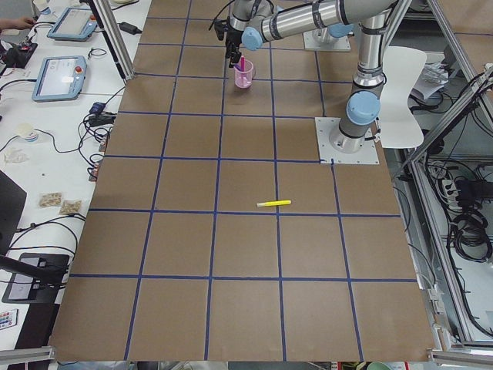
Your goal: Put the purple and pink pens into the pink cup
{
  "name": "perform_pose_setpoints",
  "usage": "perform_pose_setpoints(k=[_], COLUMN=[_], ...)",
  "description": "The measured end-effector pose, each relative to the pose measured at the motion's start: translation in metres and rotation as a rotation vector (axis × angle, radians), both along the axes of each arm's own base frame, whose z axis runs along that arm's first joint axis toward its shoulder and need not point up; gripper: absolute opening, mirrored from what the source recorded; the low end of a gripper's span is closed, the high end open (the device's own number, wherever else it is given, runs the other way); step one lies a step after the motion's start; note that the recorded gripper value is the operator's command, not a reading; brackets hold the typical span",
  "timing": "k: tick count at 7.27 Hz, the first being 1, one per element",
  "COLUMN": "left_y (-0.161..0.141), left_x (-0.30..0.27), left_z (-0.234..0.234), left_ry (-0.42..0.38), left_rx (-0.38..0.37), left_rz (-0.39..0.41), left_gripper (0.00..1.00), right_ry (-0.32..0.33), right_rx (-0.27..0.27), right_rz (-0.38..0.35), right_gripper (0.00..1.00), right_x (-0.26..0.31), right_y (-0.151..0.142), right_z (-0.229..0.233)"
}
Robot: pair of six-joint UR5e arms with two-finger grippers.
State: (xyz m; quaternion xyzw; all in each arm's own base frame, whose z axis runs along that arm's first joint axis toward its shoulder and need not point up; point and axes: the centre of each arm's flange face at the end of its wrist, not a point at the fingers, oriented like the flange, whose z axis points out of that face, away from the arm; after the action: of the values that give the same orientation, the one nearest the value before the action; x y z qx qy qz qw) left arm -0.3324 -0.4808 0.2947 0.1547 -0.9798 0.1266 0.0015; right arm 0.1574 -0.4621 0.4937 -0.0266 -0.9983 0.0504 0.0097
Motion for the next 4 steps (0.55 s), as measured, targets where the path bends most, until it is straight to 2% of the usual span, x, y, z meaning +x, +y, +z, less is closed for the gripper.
perform_pose_setpoints(k=[2, 4], left_y=[0.000, -0.017], left_x=[0.001, 0.017], left_z=[0.003, 0.033], left_ry=[0.005, 0.021], left_rx=[0.000, -0.009], left_rz=[0.001, 0.023], left_gripper=[1.00, 1.00], right_ry=[-0.001, -0.001], right_rx=[0.000, 0.000], right_rz=[0.001, 0.001], right_gripper=[1.00, 1.00], right_x=[0.000, 0.001], right_y=[0.000, 0.000], right_z=[0.000, 0.000])
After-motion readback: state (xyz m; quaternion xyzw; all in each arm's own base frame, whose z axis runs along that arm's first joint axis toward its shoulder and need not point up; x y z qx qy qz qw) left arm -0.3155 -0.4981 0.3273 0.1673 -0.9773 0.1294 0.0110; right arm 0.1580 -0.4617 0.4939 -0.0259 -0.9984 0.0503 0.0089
